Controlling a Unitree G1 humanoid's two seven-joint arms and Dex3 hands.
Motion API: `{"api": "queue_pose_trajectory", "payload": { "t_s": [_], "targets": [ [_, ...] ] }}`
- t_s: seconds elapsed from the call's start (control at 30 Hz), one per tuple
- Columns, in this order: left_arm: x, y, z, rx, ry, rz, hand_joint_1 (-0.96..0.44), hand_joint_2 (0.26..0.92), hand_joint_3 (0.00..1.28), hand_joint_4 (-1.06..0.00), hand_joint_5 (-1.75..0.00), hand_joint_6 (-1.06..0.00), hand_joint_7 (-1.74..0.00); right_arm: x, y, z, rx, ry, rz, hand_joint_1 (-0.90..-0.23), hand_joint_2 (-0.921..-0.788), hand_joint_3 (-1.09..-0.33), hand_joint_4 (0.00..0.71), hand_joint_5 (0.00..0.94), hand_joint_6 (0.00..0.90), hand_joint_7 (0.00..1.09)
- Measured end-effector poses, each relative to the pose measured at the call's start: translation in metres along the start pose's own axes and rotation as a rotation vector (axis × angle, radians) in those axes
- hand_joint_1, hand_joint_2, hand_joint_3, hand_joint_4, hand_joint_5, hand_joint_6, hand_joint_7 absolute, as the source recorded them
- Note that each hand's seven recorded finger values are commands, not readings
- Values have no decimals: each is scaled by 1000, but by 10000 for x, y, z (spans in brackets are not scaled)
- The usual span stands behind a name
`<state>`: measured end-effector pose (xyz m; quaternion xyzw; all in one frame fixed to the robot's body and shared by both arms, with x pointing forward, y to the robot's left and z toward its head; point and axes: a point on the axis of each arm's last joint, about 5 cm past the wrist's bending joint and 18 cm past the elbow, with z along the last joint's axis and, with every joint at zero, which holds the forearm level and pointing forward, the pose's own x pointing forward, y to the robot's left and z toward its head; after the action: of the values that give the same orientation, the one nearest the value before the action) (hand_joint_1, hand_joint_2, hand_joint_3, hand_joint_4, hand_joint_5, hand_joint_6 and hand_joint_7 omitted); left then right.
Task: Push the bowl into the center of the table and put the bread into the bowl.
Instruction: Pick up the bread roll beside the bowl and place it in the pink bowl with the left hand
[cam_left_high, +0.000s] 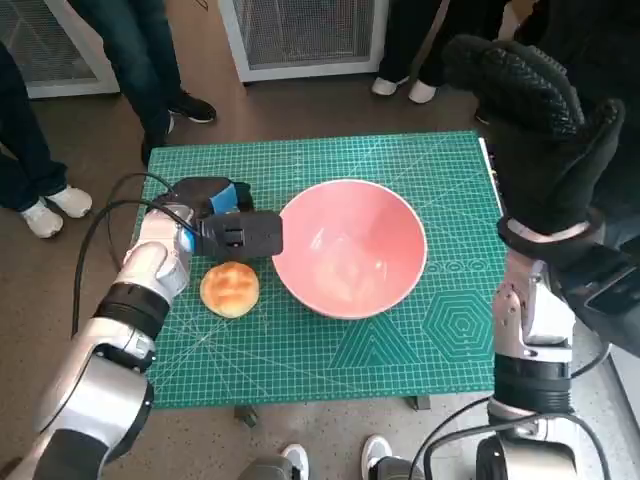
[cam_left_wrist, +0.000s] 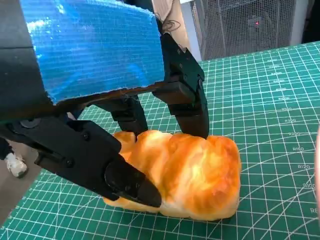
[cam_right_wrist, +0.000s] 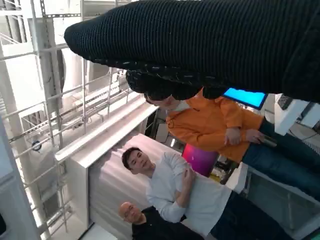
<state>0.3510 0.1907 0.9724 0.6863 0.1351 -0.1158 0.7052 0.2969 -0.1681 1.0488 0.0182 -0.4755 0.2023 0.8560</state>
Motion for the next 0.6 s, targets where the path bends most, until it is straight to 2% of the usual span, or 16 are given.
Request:
{"api": "queue_pose_trajectory", "payload": {
  "t_s": [0.6],
  "targets": [
    [6, 15, -10, -3, 13, 0, 0, 920, 59, -703, -1159, -625, -1166, -9, -10, -8, 4, 4, 13, -631, -921, -793, 318, 0, 240, 406]
  ]
}}
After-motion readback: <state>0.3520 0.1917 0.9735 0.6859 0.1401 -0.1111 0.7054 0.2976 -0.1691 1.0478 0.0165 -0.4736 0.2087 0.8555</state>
